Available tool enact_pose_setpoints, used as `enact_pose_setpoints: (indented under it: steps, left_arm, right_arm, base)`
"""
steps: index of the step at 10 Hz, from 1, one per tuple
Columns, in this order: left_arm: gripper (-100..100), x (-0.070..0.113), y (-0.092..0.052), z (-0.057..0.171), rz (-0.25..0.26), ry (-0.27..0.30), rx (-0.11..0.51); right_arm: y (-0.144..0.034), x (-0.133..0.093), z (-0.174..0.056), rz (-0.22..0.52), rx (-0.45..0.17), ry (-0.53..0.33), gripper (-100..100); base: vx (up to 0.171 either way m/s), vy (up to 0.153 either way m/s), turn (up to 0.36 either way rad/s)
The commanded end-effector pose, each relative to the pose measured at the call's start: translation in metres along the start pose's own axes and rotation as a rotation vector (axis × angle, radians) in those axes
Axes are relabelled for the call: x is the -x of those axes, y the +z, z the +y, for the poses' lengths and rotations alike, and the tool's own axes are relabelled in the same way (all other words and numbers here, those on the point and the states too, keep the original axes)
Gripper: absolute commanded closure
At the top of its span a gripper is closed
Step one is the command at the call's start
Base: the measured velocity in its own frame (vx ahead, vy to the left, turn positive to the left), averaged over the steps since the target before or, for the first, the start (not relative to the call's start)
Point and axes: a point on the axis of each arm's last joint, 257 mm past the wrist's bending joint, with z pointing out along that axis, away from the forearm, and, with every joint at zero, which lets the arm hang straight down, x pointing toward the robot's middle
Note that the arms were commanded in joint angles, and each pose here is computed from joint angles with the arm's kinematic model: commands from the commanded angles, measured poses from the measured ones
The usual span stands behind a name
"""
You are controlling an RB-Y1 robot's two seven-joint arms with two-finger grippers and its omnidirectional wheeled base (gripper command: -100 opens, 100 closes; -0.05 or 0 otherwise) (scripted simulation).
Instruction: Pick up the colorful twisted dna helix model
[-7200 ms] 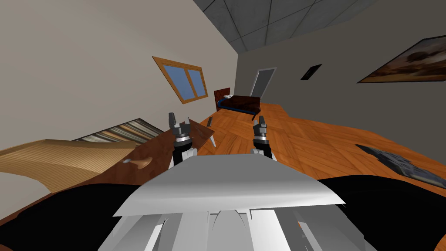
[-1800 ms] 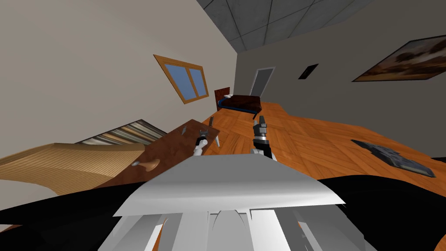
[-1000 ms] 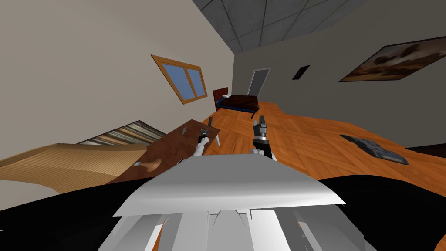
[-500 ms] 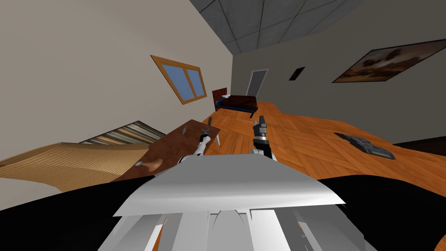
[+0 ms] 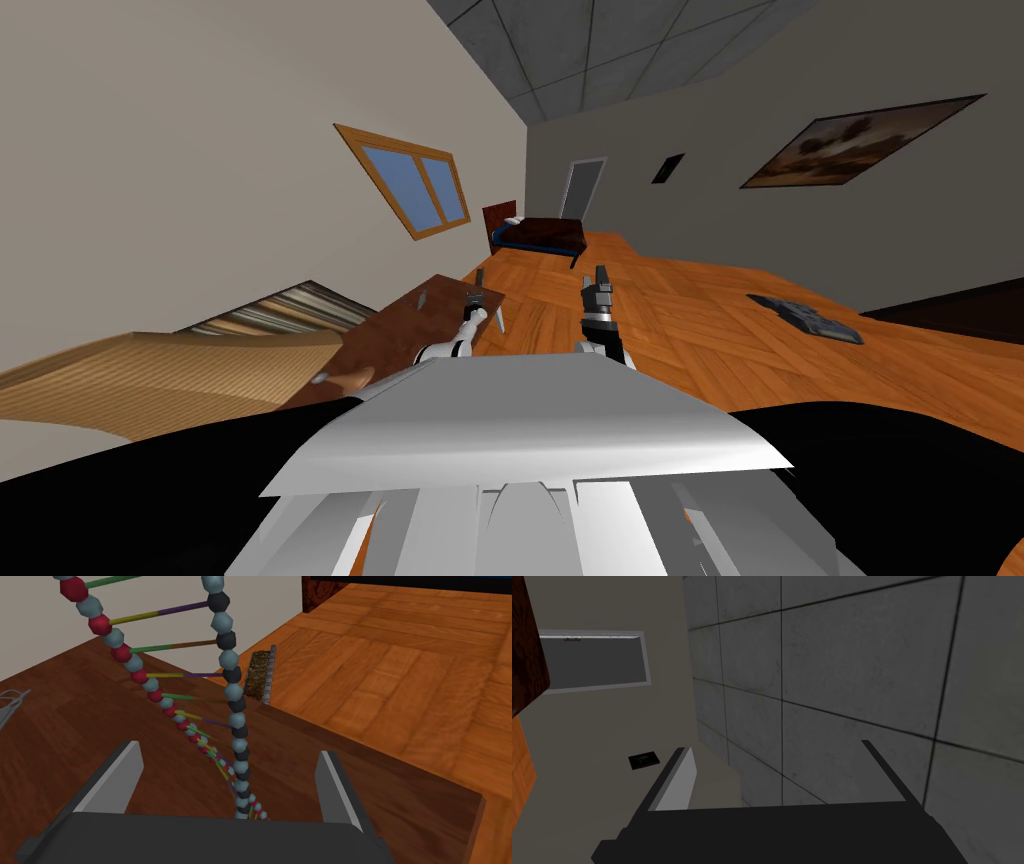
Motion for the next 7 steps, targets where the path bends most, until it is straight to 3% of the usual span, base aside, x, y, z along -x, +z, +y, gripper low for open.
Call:
enact_pose_setpoints:
  steps: [1, 3, 5, 6, 7]
  left_arm:
    - [-100, 0.008, -0.002, 0.009, -0.025, 0.002, 0.01]
    - [-100, -0.014, 0.005, 0.024, -0.001, -0.013, 0.008]
    - [-100, -0.008, 0.003, 0.023, -0.011, -0.008, 0.01]
    - [100, -0.007, 0.003, 0.023, -0.011, -0.009, 0.01]
    - [100, -0.008, 0.003, 0.023, -0.011, -0.009, 0.01]
  right_arm:
    - [0.0, 0.0, 0.0, 0.0, 0.0, 0.0, 0]
    - [0.0, 0.0, 0.0, 0.0, 0.0, 0.0, 0]
    - [0.0, 0.0, 0.0, 0.0, 0.0, 0.0, 0]
    - [0.0, 0.0, 0.0, 0.0, 0.0, 0.0, 0]
    - [0.0, 0.0, 0.0, 0.0, 0.0, 0.0, 0]
  base:
    - [-0.031, 0.025, 0.008]
    - [-0.064, 0.049, -0.084]
    - [-0.022, 0.018, -0.009]
    - [0.0, 0.0, 0.0]
    - [-0.001, 0.004, 0.019]
